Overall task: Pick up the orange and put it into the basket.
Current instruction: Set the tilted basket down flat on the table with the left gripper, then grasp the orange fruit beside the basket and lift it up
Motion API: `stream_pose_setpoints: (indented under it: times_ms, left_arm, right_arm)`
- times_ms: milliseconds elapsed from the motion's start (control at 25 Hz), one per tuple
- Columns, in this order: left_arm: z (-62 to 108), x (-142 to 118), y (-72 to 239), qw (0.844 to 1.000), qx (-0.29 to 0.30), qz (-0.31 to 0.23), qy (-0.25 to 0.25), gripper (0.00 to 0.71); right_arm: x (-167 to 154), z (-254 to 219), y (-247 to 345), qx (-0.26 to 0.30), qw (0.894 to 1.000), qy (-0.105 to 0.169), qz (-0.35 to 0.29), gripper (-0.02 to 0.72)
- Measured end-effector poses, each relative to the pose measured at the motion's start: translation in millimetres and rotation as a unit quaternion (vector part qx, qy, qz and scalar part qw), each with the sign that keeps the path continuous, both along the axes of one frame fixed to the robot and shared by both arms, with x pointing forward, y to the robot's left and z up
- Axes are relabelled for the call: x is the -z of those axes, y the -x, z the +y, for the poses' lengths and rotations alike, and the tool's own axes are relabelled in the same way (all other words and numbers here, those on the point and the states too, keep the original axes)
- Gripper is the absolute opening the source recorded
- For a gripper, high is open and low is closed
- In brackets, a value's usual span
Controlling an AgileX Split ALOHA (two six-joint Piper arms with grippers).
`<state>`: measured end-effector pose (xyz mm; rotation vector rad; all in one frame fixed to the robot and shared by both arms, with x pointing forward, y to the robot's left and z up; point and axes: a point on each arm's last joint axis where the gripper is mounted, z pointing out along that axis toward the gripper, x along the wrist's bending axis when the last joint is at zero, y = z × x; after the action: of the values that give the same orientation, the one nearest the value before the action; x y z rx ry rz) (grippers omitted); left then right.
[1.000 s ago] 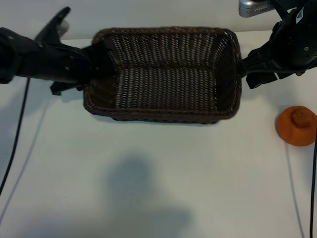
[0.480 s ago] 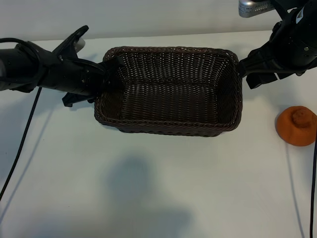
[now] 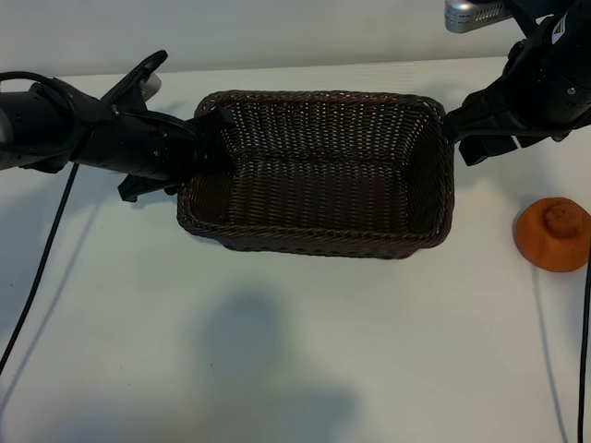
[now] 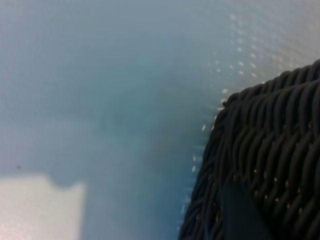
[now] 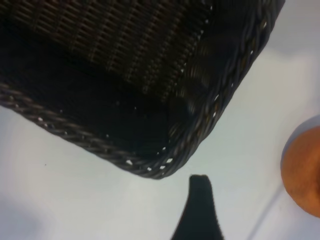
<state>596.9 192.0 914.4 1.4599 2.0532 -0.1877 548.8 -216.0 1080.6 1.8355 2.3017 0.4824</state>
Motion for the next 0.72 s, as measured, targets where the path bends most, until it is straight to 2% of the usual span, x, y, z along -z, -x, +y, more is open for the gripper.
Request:
stream_pose_setpoints:
  times_ms: [80, 160, 280, 360, 560, 720]
  left_arm:
    - [-0.9, 0, 1, 1.000, 0.003, 0.003, 0.005, 0.439]
    - [-1.9, -1, 1, 1.000, 0.007, 0.008, 0.010, 0.562]
    - [-2.1, -2, 3, 1.000, 0.014, 0.008, 0.008, 0.686]
    - [-1.6, -6, 4, 1.000, 0.024, 0.003, 0.002, 0.705]
    - [1.0, -29, 9, 0.998, 0.052, -0.026, -0.012, 0.694]
    - [12.5, -52, 15, 0.997, 0.062, -0.042, -0.028, 0.687]
  right_arm:
    - [0, 0, 0, 0.000, 1.000, 0.000, 0.000, 0.550]
    - [0, 0, 0, 0.000, 1.000, 0.000, 0.000, 0.550]
    - [0, 0, 0, 0.000, 1.000, 0.000, 0.000, 0.550]
    - [0, 0, 0, 0.000, 1.000, 0.000, 0.000, 0.550]
    - [0, 0, 0, 0.000, 1.000, 0.000, 0.000, 0.550]
    - [0, 0, 0, 0.000, 1.000, 0.000, 0.000, 0.550]
